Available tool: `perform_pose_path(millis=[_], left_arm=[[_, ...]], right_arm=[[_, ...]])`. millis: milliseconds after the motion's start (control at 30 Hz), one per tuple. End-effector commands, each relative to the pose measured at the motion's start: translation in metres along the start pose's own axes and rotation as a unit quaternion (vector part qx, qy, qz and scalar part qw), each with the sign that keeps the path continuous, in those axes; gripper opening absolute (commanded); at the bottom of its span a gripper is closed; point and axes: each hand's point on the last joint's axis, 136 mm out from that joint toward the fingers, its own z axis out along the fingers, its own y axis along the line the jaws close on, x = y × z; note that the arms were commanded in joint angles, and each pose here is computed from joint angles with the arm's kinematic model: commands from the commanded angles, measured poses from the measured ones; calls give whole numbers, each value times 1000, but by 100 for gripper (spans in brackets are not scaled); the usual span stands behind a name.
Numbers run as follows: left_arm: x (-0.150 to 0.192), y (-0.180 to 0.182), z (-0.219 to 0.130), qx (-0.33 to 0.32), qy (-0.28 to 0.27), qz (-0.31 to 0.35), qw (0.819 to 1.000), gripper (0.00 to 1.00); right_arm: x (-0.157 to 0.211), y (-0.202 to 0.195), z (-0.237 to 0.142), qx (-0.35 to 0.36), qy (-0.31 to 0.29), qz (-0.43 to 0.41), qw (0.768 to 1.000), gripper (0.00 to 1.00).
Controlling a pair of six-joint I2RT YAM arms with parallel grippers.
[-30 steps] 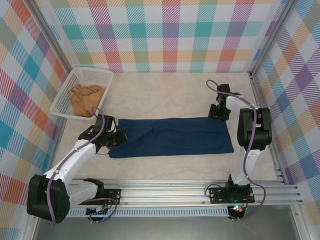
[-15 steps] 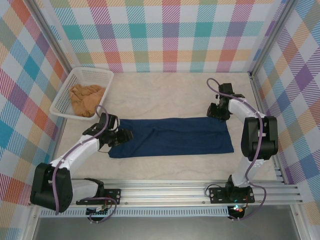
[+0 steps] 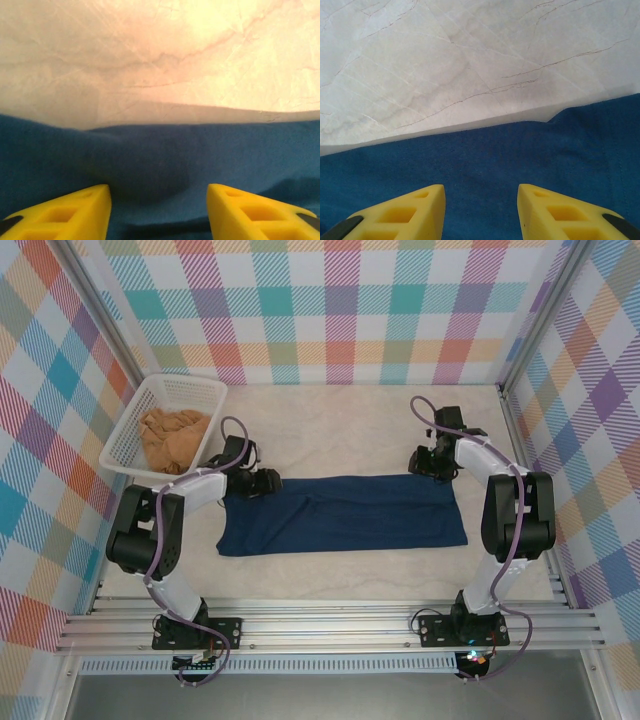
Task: Fold the inside-out t-shirt
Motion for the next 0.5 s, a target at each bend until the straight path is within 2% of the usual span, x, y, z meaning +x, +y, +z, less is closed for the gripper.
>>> perform_pose_path(millis=[0, 133, 467], left_arm=[[-1, -15, 0, 25, 2, 19, 1000, 47], [6, -15, 0, 27, 13, 17, 999, 41], [20, -3, -11, -6, 21, 13, 1000, 40]], right_arm=[[1, 5, 0, -8, 1, -10, 1000, 43], [2, 4, 1, -8, 2, -10, 1000, 42], [3, 4, 1, -7, 3, -9, 1000, 42]])
